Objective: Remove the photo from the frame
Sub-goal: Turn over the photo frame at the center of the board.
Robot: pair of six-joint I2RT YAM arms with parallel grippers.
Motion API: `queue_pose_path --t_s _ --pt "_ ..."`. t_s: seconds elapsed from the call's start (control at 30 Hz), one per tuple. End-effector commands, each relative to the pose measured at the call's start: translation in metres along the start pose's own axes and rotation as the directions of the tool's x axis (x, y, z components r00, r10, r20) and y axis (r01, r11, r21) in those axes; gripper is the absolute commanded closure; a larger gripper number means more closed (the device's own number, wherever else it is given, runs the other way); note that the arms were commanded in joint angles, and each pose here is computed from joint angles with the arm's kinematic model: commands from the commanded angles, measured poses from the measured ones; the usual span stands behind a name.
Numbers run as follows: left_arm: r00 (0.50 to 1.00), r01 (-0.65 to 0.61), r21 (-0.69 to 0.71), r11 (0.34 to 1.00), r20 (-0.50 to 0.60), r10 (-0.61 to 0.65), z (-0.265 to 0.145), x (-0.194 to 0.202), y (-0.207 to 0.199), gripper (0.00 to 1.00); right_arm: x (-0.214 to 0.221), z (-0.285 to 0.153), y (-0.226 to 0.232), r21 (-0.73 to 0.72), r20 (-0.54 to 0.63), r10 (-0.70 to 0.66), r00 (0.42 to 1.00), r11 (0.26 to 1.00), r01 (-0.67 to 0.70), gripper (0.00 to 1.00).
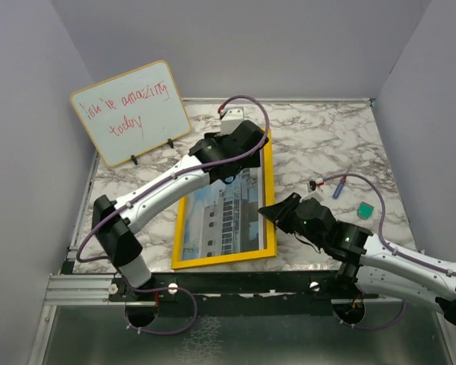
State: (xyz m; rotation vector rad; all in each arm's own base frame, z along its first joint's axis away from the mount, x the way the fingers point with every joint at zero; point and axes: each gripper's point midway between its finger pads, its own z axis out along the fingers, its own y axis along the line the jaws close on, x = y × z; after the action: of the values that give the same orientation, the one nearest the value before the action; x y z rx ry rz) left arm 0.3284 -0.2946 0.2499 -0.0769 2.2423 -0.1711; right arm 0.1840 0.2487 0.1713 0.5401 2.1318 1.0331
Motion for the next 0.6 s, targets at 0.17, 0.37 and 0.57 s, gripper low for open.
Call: queue_pose_path --t_s 0.17,0.37,0.57 --pt "0.980 0.196 -0.065 0.978 -0.012 -0.197 0.005 0.070 0.128 0.01 -0.005 0.027 -0.093 0.119 0.018 0.169 0.985 0.978 -0.170 0.99" --pt "0.947 0.322 -0.028 0.946 0.028 -0.321 0.012 0.106 0.176 0.01 0.002 0.018 -0.126 0.158 0.006 0.090 0.996 0.983 -0.090 1.00" --pt "0.935 0.355 -0.060 0.933 0.013 -0.355 0.028 0.136 0.192 0.01 0.023 0.016 -0.165 0.198 -0.042 0.062 0.997 0.979 -0.052 1.00"
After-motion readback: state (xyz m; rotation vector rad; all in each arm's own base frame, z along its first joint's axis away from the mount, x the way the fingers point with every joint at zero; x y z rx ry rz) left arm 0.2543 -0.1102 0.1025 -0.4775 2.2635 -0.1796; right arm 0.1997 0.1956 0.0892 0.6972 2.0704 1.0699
